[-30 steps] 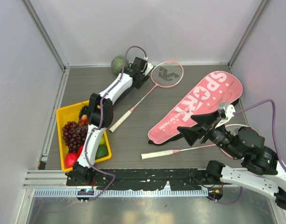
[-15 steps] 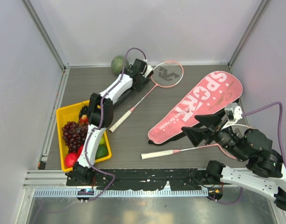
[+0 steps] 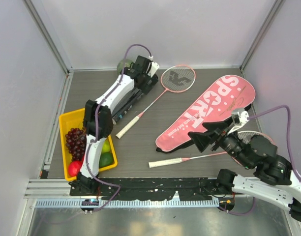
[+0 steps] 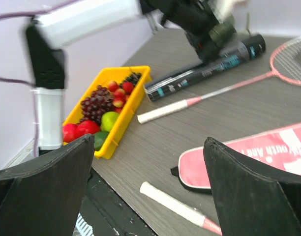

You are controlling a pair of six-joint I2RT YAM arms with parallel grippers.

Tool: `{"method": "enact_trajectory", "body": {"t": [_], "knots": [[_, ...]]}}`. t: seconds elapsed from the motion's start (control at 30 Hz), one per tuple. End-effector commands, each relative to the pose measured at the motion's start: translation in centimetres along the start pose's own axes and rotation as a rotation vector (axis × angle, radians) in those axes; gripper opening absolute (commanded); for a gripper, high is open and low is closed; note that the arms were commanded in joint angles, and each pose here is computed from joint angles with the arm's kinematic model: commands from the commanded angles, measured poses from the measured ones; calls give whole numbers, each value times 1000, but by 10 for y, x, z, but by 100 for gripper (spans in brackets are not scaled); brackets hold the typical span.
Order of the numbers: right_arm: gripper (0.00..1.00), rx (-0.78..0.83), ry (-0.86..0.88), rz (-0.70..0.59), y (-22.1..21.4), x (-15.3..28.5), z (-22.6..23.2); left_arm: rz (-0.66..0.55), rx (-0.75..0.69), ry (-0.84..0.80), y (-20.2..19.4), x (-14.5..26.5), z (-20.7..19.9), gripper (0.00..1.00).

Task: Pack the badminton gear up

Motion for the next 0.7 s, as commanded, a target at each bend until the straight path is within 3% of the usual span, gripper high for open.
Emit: {"method": "enact_trajectory", "body": {"t": [0.0, 0.2, 0.3, 0.47, 0.53, 0.67], "knots": [[95, -82, -209, 107, -29, -24, -11, -249, 55, -77, 52, 111, 16, 100], [95, -131, -418, 191, -60, -46, -21, -398, 189, -195, 48, 208, 14, 99], [95, -204, -481, 216, -76, -56, -21, -371, 346, -275, 22, 237, 6, 100], [96, -392, -620, 301, -118, -66, -20, -254, 413, -465, -38, 253, -22, 100], [97, -470, -699, 333, -132, -66, -23, -267, 450, -491, -61, 254, -29, 99], [97, -374, -715, 361, -152, -73, -34, -259, 422, -476, -99, 263, -31, 95]]}}
Point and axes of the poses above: each gripper's point midway between its finger pads, its own x axis back along the fingers, its own z axis along the line the jaws close on, y = z × x, the point moved 7 cm from there along x, back along the fingers, and after that the axes turned 12 degrees about x, right-handed, at the moved point
